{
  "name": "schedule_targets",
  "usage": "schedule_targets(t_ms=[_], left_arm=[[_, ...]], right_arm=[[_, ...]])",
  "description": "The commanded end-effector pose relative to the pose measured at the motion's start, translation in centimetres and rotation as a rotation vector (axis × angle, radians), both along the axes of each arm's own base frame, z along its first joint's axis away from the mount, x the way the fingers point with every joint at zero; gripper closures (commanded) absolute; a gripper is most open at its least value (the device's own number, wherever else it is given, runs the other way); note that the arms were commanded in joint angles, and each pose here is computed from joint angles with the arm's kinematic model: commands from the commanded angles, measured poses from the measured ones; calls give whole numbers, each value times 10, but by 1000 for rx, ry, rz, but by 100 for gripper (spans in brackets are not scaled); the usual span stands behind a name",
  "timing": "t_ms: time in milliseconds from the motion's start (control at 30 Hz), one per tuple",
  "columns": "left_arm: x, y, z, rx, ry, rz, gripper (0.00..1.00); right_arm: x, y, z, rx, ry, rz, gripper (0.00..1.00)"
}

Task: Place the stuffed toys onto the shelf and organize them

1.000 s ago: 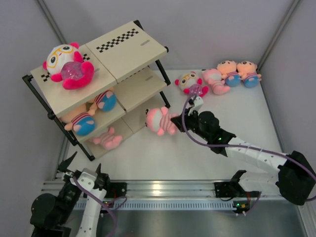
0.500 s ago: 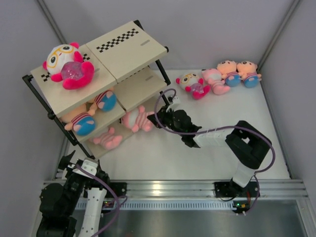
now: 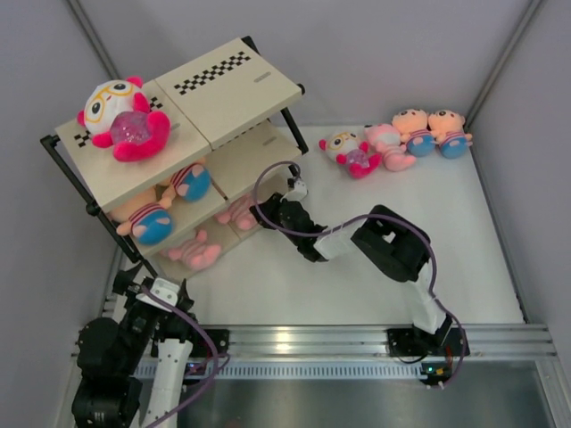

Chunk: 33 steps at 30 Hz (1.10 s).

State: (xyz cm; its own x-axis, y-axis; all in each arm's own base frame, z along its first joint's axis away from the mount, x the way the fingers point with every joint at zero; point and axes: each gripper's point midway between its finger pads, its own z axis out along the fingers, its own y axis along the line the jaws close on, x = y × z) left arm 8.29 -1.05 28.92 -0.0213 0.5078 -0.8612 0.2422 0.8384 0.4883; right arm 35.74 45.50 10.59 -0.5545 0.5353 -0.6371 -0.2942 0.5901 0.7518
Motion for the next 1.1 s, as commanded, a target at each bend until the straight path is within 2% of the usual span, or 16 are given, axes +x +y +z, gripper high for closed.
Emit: schedule_targets(t_ms=[0,100,133,333,400,467,600,700,733,800,833,867,933,1000,1033,1067], left_arm=[[24,-6,18,-66,-38,-4,1],[39,-17,14,-108,30,-48,2],[41,-29,14,-120,56,-113,3],[74,-39,-7,-95,240,-176,7],[79,-47,-4,-100,265,-227,9],[79,-55,8,-102,252,-279,9],[94,-59,12,-129,313,-288,10],[100,-71,11,-176,367,-342,15],[100,-75,11,-188,378,-364,15],[102,-85,15,-226,404,-413,16],[104,-86,17,-231,409,-416,17],[107,-86,22,-232,405,-419,17],[111,-85,28,-226,399,-413,17],[115,-85,35,-218,388,-416,16],[116,-85,38,-218,385,-418,15],[119,-87,43,-223,383,-429,15]], right_arm=[[-5,28,29,128,-11,6,84],[-6,19,30,96,-16,-15,66],[-9,11,25,62,-28,-19,56],[-25,-27,69,-22,-135,30,31],[-36,-44,87,-82,-159,77,27],[-36,-75,81,-175,-161,74,26],[-38,-157,100,-264,-143,23,23],[-4,-237,110,-281,-123,-142,18],[19,-280,116,-291,-114,-250,17],[47,-321,110,-316,-83,-340,17],[71,-362,125,-313,-89,-443,17],[90,-378,105,-333,-32,-465,16],[126,-415,125,-322,-48,-525,17],[154,-432,96,-354,22,-522,17],[173,-445,115,-351,-10,-546,17],[181,-447,108,-368,11,-538,18]])
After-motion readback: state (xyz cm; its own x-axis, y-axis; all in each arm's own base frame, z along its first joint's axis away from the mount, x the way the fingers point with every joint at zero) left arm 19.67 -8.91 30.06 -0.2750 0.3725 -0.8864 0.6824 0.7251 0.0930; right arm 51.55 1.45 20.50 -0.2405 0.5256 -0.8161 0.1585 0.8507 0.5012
